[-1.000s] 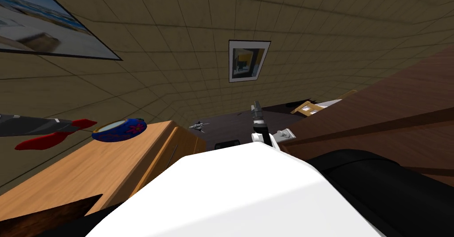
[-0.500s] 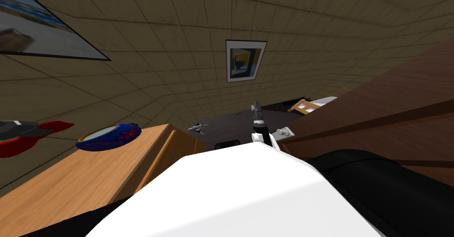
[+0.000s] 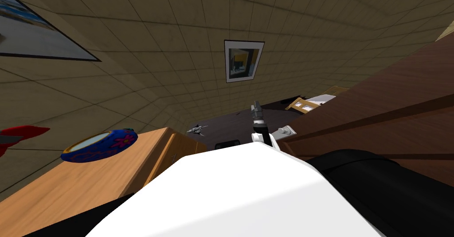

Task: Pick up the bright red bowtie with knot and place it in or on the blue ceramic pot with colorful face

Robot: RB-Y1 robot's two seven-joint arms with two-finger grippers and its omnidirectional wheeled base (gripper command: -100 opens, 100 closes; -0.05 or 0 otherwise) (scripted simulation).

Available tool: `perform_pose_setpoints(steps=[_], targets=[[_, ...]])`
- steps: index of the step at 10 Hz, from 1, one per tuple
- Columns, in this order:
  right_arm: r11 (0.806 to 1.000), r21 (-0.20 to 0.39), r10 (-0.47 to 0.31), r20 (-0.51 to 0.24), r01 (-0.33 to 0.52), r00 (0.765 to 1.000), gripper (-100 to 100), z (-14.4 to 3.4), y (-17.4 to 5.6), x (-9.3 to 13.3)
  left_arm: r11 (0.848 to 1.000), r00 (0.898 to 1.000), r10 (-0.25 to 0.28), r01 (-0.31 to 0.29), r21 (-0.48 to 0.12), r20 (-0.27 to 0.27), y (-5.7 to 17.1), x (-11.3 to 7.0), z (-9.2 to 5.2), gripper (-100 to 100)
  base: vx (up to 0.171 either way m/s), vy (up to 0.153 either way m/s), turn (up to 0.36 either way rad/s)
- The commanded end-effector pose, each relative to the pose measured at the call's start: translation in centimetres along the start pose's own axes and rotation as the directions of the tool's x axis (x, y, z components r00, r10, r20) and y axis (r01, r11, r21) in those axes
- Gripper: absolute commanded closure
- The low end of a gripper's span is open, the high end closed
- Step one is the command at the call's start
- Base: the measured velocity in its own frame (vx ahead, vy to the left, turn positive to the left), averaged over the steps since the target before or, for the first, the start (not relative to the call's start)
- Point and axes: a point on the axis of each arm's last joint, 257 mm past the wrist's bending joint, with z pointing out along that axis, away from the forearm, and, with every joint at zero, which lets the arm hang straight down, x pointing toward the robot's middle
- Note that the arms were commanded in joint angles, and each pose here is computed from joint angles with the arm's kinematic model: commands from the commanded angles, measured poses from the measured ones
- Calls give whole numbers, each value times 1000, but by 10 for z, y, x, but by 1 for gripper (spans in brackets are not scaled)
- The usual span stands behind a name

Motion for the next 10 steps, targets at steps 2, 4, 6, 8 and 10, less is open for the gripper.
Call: perform_pose_setpoints(steps=[2,4,6,8,10], targets=[[1000,0,0,0,0,1000,0,0,0,0,999,1000,-26,26,-24,-1,-4,-11,0,100,40,75,-53],[1000,0,0,0,0,1000,0,0,0,0,999,999,-35,35,-37,-1,-5,-16,0,100,28,103,-60],[1000,0,0,0,0,1000,0,0,0,0,998,999,-44,44,-52,1,-6,-20,0,100,18,52,-32],[1000,0,0,0,0,1000,0,0,0,0,995,998,-58,58,-85,9,-4,-30,1,100,24,52,-45],[1000,0,0,0,0,1000,0,0,0,0,990,997,-67,70,-124,24,2,-39,1,100,20,84,-59]])
